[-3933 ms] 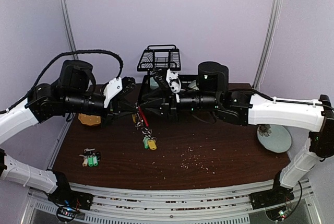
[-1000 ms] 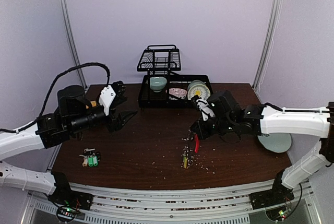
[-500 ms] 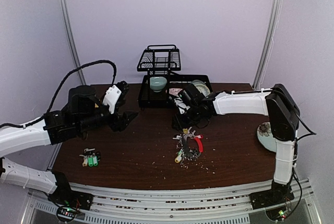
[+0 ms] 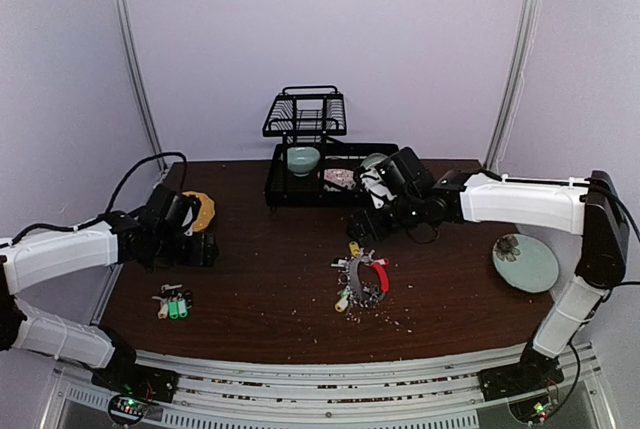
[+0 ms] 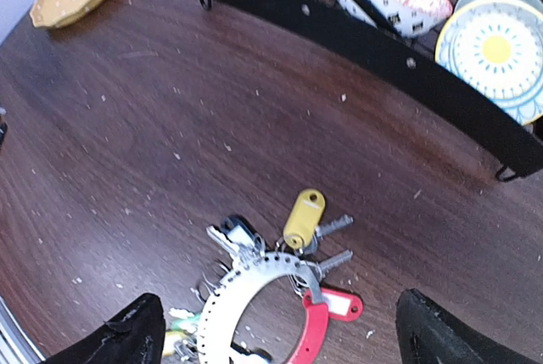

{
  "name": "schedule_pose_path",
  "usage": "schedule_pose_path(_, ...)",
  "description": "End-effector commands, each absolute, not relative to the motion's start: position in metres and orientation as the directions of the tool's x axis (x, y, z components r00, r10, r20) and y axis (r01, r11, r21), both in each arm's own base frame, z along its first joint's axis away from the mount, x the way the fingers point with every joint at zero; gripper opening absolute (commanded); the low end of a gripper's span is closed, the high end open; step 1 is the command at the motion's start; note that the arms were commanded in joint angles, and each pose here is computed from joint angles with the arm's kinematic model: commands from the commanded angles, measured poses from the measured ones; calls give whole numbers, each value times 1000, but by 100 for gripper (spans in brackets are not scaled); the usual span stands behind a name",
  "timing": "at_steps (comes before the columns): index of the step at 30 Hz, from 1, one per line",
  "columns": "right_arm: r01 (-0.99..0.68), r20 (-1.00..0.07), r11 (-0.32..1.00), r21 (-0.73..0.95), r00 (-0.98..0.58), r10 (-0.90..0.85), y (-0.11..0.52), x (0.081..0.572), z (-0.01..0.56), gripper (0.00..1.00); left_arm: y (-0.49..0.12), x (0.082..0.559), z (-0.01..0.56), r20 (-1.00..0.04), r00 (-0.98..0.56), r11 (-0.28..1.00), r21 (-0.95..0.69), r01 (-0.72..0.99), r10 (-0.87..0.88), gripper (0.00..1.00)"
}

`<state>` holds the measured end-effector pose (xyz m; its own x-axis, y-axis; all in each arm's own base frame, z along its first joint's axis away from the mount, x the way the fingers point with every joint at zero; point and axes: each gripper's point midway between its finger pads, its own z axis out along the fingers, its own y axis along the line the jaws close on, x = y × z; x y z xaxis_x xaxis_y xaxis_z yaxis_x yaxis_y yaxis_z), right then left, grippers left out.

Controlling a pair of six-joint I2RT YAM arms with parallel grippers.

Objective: Put the keys on the keyring

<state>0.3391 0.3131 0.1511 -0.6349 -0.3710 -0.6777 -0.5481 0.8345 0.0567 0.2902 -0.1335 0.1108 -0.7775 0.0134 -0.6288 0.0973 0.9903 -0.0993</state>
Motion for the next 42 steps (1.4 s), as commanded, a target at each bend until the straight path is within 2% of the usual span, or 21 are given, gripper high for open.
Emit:
schedule_pose_path(1, -567, -661, 824, 5, -620, -423, 302, 331, 137, 96, -83, 269, 75, -521, -810, 961, -206, -185, -268, 72)
schedule_pose_path(3, -579, -646, 815, -3, -621, -443, 300, 328, 129, 96, -80, 266, 70, -525, -804, 957, -221, -187, -278, 61)
schedule_pose_path(5, -591, -634, 807, -12, -620, -463, 299, 326, 124, 96, -94, 263, 67, -513, -829, 961, -257, -96, -221, 48)
schedule_pose_path(6, -595, -632, 803, -17, -616, -470, 298, 326, 122, 96, -102, 260, 65, -502, -845, 962, -271, -47, -183, 46)
schedule_pose_path(10, -601, -617, 798, -43, -612, -495, 296, 327, 114, 96, -118, 246, 58, -466, -880, 966, -258, 33, -95, 47)
schedule_pose_path(18, -620, -611, 785, -6, -619, -494, 304, 324, 111, 96, -106, 220, 32, -358, -929, 996, -45, -80, -91, 49)
schedule_pose_path(22, -631, -596, 775, -12, -618, -513, 304, 322, 106, 96, -105, 204, 24, -364, -927, 995, 11, -102, -91, 55)
schedule_pose_path(32, -653, -586, 757, 27, -624, -517, 311, 317, 101, 96, -81, 210, 26, -425, -901, 980, 124, -156, -89, 52)
schedule_pose_path(36, -657, -586, 753, 34, -623, -517, 313, 317, 103, 96, -92, 208, 18, -400, -912, 988, 77, -134, -93, 40)
schedule_pose_path(42, -663, -591, 748, 35, -618, -519, 314, 317, 106, 96, -91, 202, 12, -382, -919, 989, 63, -132, -99, 14)
